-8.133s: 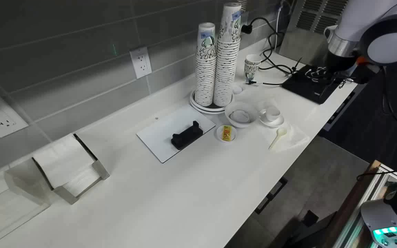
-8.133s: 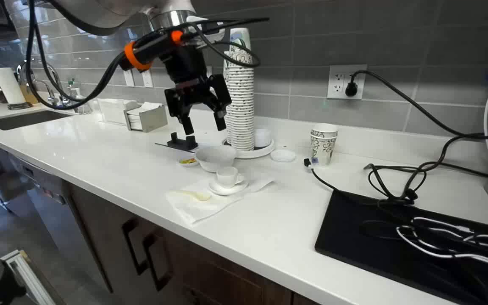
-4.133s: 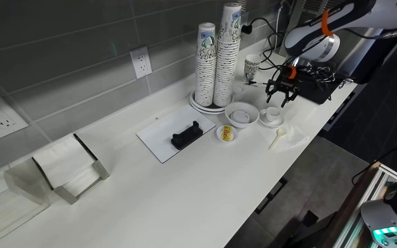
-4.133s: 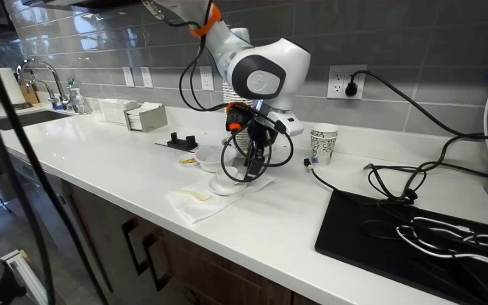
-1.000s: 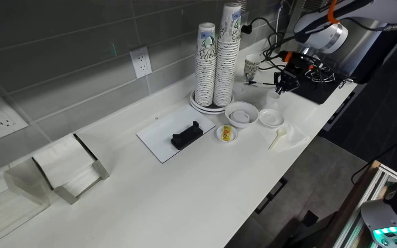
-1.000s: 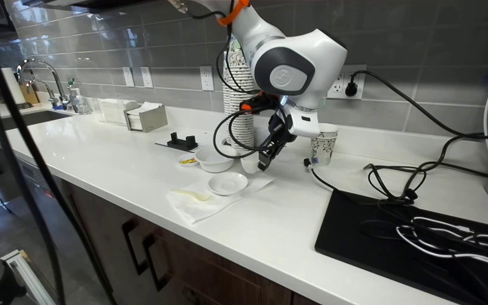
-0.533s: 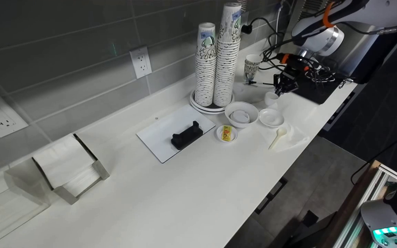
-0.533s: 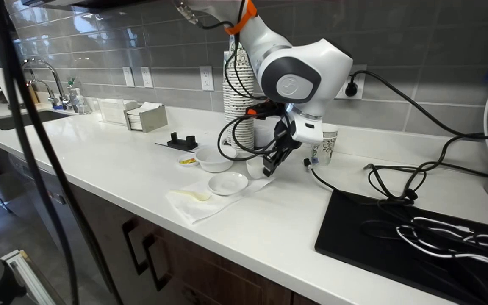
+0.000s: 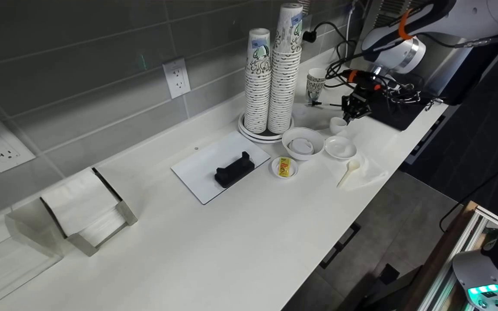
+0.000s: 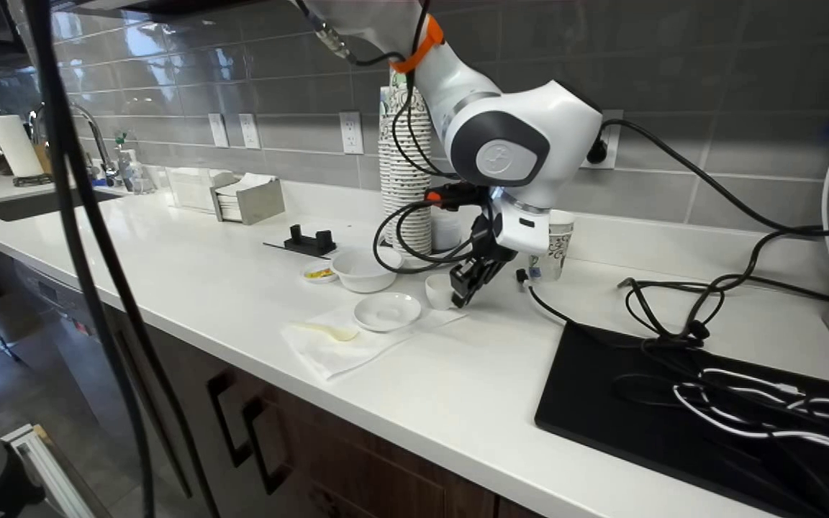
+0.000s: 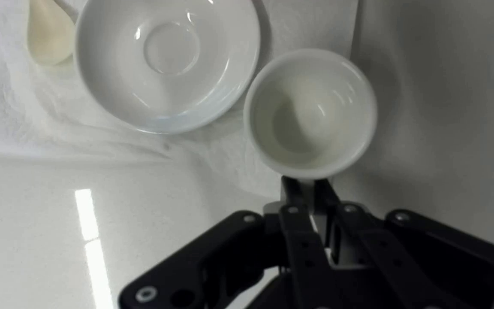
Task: Pick up the white tea cup and put it on the kitchen counter
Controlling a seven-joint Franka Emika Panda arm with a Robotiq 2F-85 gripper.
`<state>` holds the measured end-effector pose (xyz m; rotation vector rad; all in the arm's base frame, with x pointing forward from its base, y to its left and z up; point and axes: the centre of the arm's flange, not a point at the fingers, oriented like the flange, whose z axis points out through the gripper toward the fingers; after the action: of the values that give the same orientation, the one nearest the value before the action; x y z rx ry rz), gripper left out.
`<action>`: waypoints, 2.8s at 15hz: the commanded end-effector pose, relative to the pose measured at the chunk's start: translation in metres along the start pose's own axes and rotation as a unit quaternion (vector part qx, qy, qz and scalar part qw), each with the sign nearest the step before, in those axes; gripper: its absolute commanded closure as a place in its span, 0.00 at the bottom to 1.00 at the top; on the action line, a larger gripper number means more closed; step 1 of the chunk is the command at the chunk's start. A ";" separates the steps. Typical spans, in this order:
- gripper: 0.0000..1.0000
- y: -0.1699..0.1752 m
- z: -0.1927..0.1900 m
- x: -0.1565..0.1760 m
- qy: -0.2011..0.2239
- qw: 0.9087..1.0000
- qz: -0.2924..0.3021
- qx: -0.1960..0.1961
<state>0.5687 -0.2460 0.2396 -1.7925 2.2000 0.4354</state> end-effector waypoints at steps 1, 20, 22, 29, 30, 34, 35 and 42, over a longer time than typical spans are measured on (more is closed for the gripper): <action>0.97 -0.010 0.003 0.002 0.008 1.000 0.025 -0.005; 0.00 0.044 -0.022 -0.040 0.093 0.993 -0.055 -0.040; 0.00 0.061 -0.027 -0.049 0.108 0.991 -0.068 -0.044; 0.00 0.133 -0.038 -0.094 0.251 0.945 -0.205 -0.037; 0.00 0.145 -0.036 -0.099 0.254 0.937 -0.235 -0.051; 0.00 0.191 -0.044 -0.100 0.233 0.907 -0.338 -0.098; 0.00 0.201 -0.048 -0.098 0.228 0.898 -0.361 -0.108; 0.00 0.221 -0.056 -0.071 0.182 0.863 -0.444 -0.157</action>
<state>0.3649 -0.1625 0.3328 -2.9892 1.2379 0.2478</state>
